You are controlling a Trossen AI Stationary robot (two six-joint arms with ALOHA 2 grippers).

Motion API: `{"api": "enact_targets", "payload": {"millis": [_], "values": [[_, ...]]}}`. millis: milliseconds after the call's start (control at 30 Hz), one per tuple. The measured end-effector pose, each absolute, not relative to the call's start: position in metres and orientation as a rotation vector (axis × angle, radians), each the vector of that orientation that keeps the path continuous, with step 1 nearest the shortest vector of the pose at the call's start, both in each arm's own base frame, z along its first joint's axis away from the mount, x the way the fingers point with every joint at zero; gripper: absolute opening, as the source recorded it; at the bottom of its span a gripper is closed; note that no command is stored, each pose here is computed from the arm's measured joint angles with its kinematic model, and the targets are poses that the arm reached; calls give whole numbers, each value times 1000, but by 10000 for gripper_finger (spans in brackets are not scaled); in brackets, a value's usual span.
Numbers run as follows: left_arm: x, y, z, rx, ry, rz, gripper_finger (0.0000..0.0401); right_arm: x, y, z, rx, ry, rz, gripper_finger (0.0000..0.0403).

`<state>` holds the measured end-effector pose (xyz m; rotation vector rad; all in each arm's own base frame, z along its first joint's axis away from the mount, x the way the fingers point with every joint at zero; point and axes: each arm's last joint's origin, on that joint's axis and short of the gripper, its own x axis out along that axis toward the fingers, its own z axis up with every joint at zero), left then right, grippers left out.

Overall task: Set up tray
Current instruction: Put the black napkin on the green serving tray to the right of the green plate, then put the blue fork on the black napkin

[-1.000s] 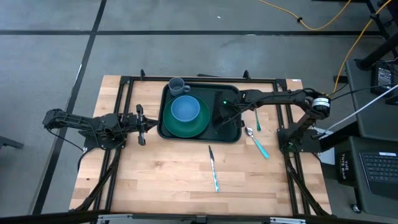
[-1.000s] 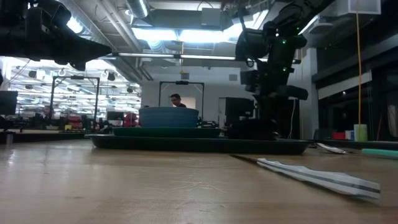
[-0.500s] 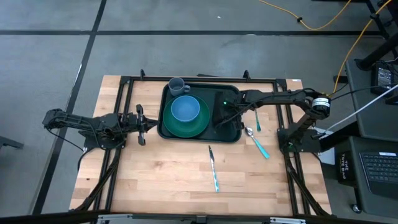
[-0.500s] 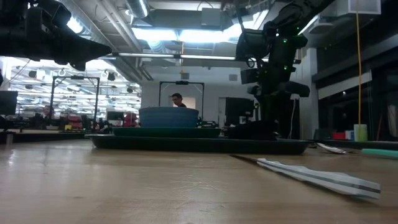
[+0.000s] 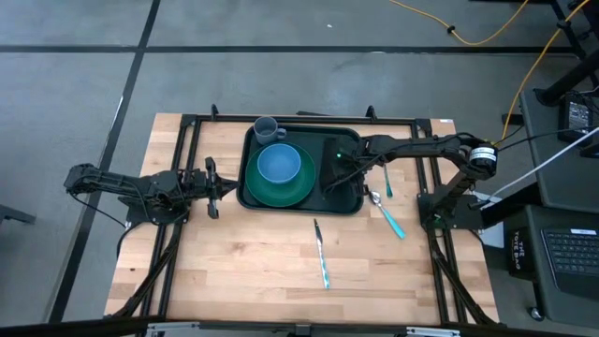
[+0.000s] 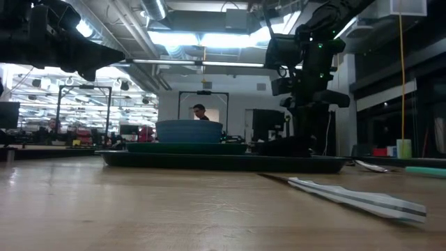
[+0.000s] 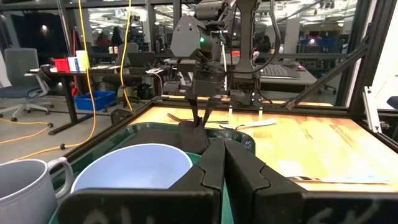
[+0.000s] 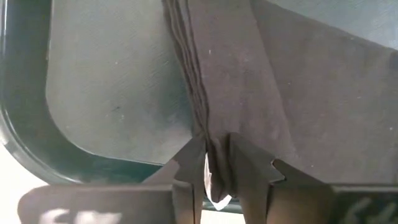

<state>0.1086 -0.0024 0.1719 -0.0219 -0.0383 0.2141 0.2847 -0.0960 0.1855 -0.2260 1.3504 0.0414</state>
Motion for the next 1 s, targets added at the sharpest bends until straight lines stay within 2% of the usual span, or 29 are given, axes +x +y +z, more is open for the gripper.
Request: {"api": "enact_targets", "payload": {"millis": [167, 600, 733, 1000], "values": [[109, -2, 172, -22, -38, 214, 4, 284, -96, 185, -223, 1354, 45, 106], [109, -2, 172, -22, -38, 214, 4, 284, -96, 185, -175, 1353, 5, 246], [109, -2, 172, -22, -38, 214, 4, 283, -95, 186, -106, 1361, -26, 260], [109, -2, 172, -21, -38, 214, 4, 282, -90, 196, 90, 1346, 48, 254]]}}
